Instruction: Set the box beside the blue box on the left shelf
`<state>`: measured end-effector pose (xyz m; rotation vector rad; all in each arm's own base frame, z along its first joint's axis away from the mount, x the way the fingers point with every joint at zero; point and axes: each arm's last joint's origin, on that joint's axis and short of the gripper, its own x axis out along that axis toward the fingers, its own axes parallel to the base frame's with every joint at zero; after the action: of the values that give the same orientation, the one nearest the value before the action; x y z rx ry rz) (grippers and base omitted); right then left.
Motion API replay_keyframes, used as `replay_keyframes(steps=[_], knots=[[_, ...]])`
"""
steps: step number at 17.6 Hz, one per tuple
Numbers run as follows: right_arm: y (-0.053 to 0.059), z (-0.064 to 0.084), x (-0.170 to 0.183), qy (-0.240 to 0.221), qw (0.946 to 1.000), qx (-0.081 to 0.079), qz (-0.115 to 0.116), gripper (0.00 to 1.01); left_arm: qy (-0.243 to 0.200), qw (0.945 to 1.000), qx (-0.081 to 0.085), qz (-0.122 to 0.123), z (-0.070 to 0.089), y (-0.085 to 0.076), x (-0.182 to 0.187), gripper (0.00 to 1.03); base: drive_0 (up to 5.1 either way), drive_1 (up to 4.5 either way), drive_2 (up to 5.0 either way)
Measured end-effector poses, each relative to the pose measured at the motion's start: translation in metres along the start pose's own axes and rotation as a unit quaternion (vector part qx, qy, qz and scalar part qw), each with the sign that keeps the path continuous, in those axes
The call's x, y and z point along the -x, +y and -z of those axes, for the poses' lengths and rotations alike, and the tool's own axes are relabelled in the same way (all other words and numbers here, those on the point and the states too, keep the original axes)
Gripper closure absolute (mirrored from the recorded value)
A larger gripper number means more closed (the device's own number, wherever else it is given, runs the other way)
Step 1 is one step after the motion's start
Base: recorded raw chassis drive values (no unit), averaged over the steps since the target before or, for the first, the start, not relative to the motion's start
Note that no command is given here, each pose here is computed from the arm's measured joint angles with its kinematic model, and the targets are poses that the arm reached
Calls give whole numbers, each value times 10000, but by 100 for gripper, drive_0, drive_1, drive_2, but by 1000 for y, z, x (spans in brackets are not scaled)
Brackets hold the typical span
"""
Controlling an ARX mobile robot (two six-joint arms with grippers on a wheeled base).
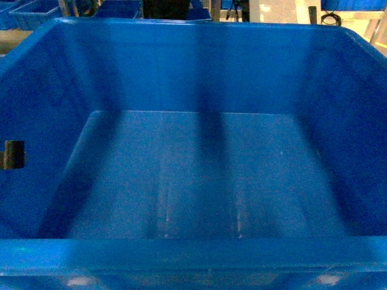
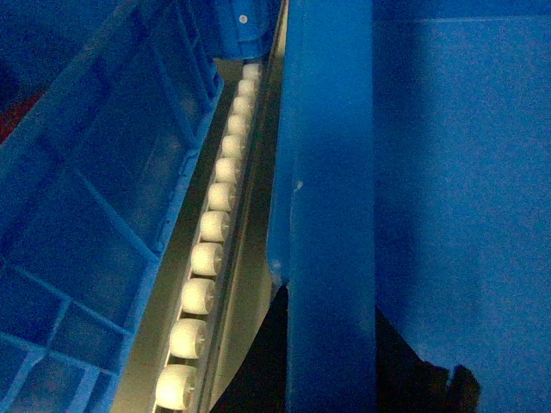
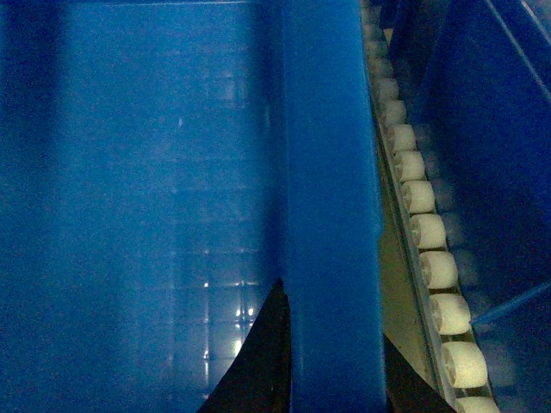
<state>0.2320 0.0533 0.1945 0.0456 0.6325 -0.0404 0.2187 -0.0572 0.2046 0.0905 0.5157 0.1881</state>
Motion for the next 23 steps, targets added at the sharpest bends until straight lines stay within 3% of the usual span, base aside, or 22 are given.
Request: replay_keyframes(steps=[3,7,11,12,13,14,15,16,18,19,20,21,22,23], knots=[[-2,0,-6,108,9999,-25,53,92,190,9998,14,68,-2,-4,-7,92,0,0,0],[-2,8,-11,332,9993,97,133,92,765,9969,-7,191,8,-11,-19,92,0,0,0],[-2,9,-10,359,9992,57,148,92,783,9967,-58,211,4,-13,-23,92,0,0,0],[-1,9,-9,325,9993,70,182,86,689,9975,-23,144,4,-14,-23,85,0,0,0],[3,7,-5,111,9993,151,320,76,469,9989,-10,-95,3,-16,-22,77,0,0,0],[6,-2,4,-328,9994,34,144,65,189,9996,90,-167,-3,-17,-19,66,0,0,0],[9,-18,21,-1083,9940,-141,-69,52,-343,9983,424,-189,-16,-11,-11,51,0,0,0],[15,-27,35,-1572,9872,-166,-216,41,-650,9959,605,-195,-23,-8,-5,42,0,0,0],[23,-34,46,-2070,9778,-90,-322,17,-1131,9900,829,-149,-30,-4,6,18,0,0,0],[22,-34,48,-2176,9758,-55,-187,8,-1287,9878,857,-190,-28,-2,8,8,0,0,0],[19,-30,48,-2195,9756,28,68,2,-1348,9867,838,-339,-26,2,11,4,0,0,0],[19,-29,48,-2185,9757,90,124,3,-1397,9858,850,-385,-27,3,12,5,0,0,0],[19,-30,48,-2380,9712,101,53,5,-1567,9837,847,-254,-27,4,11,7,0,0,0],[14,-24,49,-2840,9585,94,-222,16,-2055,9743,857,326,-21,10,11,18,0,0,0]])
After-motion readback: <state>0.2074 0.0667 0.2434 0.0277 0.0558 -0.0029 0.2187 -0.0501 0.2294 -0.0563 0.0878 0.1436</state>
